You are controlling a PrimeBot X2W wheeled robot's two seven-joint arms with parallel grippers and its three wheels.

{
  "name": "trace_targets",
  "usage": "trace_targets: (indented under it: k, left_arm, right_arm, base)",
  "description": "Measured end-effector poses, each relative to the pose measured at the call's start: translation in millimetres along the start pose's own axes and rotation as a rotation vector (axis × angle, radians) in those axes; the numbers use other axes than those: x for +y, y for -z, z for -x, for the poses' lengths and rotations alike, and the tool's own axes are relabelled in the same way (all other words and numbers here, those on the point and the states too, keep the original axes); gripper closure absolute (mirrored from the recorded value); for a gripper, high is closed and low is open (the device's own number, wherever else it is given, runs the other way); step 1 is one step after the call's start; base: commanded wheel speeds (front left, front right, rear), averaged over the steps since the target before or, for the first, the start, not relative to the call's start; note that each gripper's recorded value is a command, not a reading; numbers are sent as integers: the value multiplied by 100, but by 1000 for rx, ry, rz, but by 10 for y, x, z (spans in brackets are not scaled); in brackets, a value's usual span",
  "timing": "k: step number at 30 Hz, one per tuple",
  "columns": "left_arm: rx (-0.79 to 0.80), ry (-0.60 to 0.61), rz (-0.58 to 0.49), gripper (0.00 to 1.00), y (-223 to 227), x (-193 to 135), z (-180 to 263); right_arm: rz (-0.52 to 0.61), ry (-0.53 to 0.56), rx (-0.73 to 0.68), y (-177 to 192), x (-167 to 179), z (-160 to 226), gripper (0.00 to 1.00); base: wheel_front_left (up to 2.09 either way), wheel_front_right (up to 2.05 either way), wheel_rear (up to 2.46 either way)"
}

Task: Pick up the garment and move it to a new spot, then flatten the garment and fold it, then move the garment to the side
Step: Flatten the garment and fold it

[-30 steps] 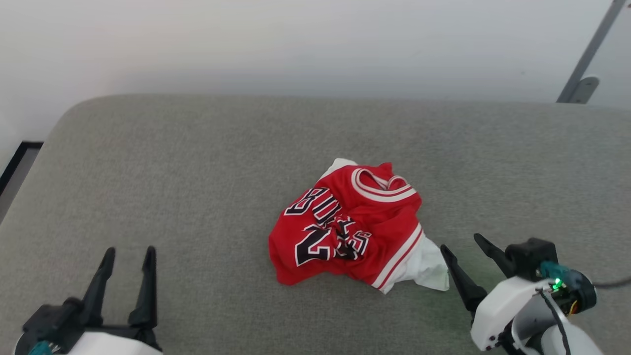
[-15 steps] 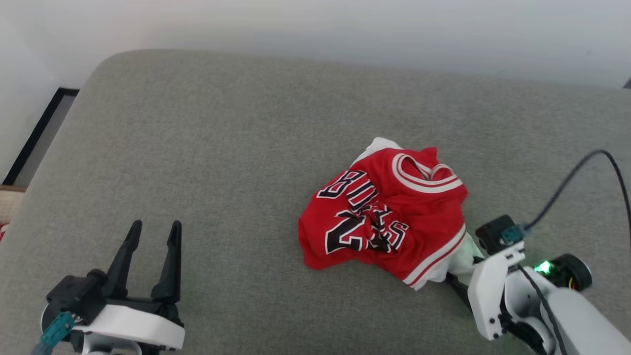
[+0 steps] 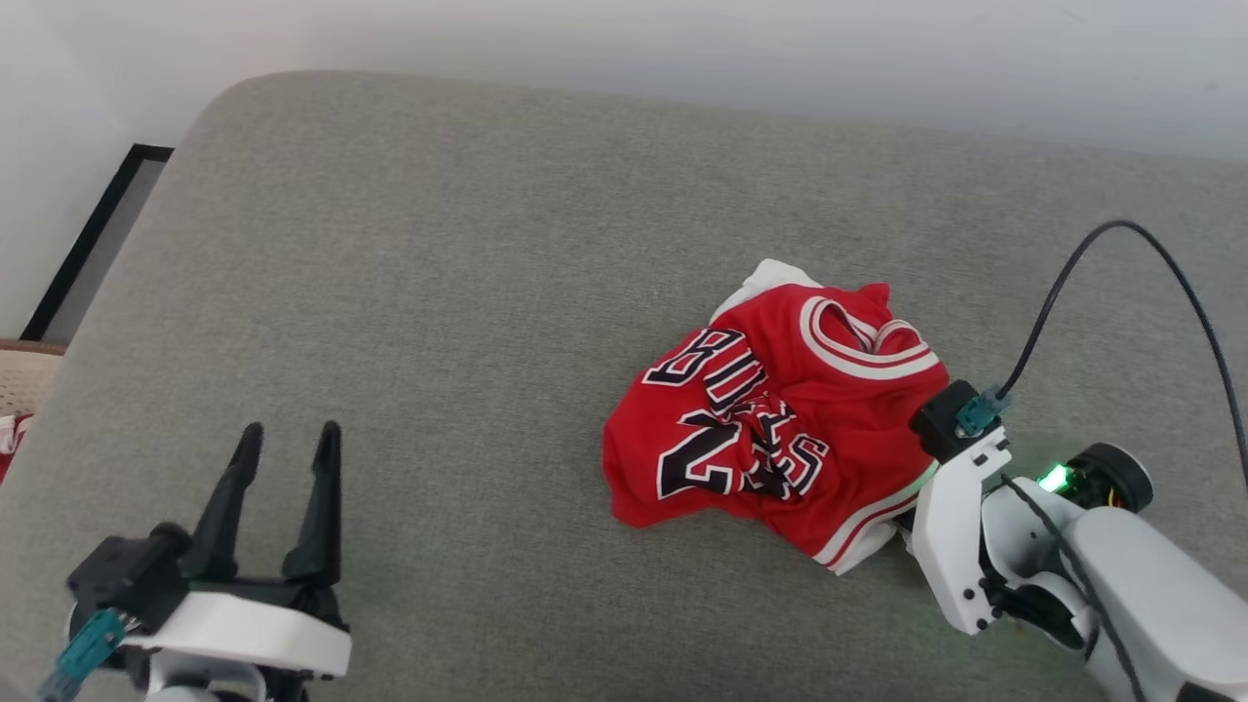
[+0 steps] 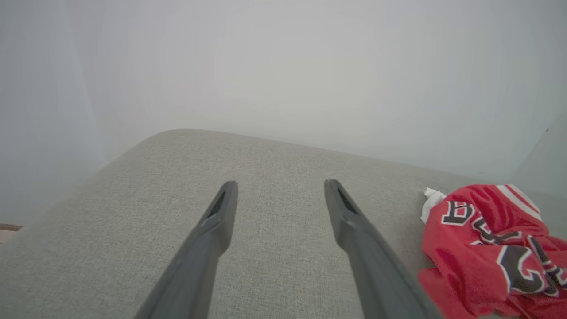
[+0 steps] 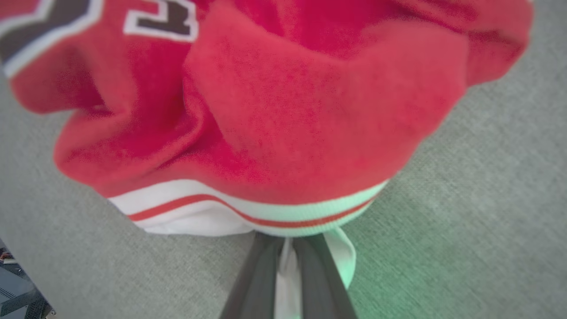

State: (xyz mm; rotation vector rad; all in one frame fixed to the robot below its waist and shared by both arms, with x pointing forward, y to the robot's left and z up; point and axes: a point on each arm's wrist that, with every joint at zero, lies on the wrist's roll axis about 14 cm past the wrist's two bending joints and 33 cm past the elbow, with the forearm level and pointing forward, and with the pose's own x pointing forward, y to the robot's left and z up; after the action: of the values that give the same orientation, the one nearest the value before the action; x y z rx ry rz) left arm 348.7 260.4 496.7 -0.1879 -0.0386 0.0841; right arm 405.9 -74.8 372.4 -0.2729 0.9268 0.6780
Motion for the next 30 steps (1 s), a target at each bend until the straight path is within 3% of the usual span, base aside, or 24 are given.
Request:
trace_targets:
  k: [3,9,14,19,24,25,26,28,30]
  left_arm:
    - [3,-2,0,0,14,12,-1]
    - [-3,26,3,0,5,-64,-62]
    - [6,46,7,0,41,-124,-104]
    - [16,54,5,0,73,-143,-144]
    - [40,66,2,0,140,-159,-173]
    - [39,68,2,0,135,-158,-184]
    - [39,72,0,0,132,-161,-193]
    - [42,86,7,0,132,-188,-215]
    - [40,107,-2,0,109,-212,-242]
  right_arm:
    - [-5,7,-13,-31,-91,141,100]
    - [-66,121,-51,-1,-596,604,100]
    - [-166,232,-19,281,-1011,918,100]
    - [-285,282,41,637,-1207,967,100]
    - [-375,271,43,807,-1193,774,100]
    - [-383,273,39,806,-1203,747,95]
    - [-390,276,35,806,-1217,727,71]
    - [-401,281,17,789,-1231,699,0]
    - [-405,285,6,764,-1241,697,0]
  base:
    - [0,0,0]
    - [0,0,0]
    - [0,0,0]
    - [0,0,0]
    - [0,0,0]
    - [0,0,0]
    - [0,0,0]
    - [0,0,0]
    - [0,0,0]
